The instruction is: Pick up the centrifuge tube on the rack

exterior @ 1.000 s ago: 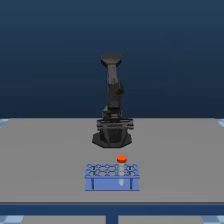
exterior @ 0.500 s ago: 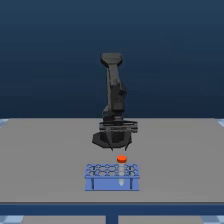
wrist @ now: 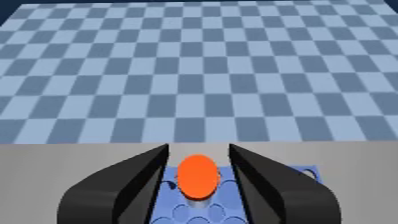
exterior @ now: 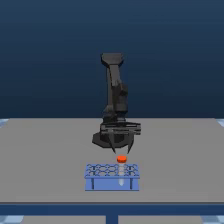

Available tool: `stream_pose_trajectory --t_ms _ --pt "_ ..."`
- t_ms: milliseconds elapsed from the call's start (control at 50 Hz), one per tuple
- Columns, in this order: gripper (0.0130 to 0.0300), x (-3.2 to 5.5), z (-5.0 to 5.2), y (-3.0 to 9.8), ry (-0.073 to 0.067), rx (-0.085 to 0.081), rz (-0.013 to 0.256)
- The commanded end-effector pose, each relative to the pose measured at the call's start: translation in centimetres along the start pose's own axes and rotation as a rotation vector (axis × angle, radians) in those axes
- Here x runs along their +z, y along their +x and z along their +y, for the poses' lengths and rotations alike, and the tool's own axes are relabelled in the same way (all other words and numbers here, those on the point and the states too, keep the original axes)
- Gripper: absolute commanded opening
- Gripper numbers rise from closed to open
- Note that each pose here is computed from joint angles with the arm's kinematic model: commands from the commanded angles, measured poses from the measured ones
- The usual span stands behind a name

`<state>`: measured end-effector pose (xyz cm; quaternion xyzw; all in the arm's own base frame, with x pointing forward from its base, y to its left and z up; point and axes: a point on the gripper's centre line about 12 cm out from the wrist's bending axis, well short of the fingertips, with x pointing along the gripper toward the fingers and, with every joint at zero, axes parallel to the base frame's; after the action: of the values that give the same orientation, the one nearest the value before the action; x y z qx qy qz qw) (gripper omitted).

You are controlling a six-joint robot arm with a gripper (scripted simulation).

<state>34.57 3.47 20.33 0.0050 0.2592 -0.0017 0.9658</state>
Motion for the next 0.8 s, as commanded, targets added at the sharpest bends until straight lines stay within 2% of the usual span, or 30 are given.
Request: stream_pose_trajectory --t_ms 20,400,800 --pt "0.0300 0.18 0.12 0.22 -0.010 0.001 -0.001" --pt "0.0300 0.16 0.19 0.51 -0.012 0.000 -0.001" --pt "0.0300 -0.45 0.12 0.61 -0.011 0.001 -0.001"
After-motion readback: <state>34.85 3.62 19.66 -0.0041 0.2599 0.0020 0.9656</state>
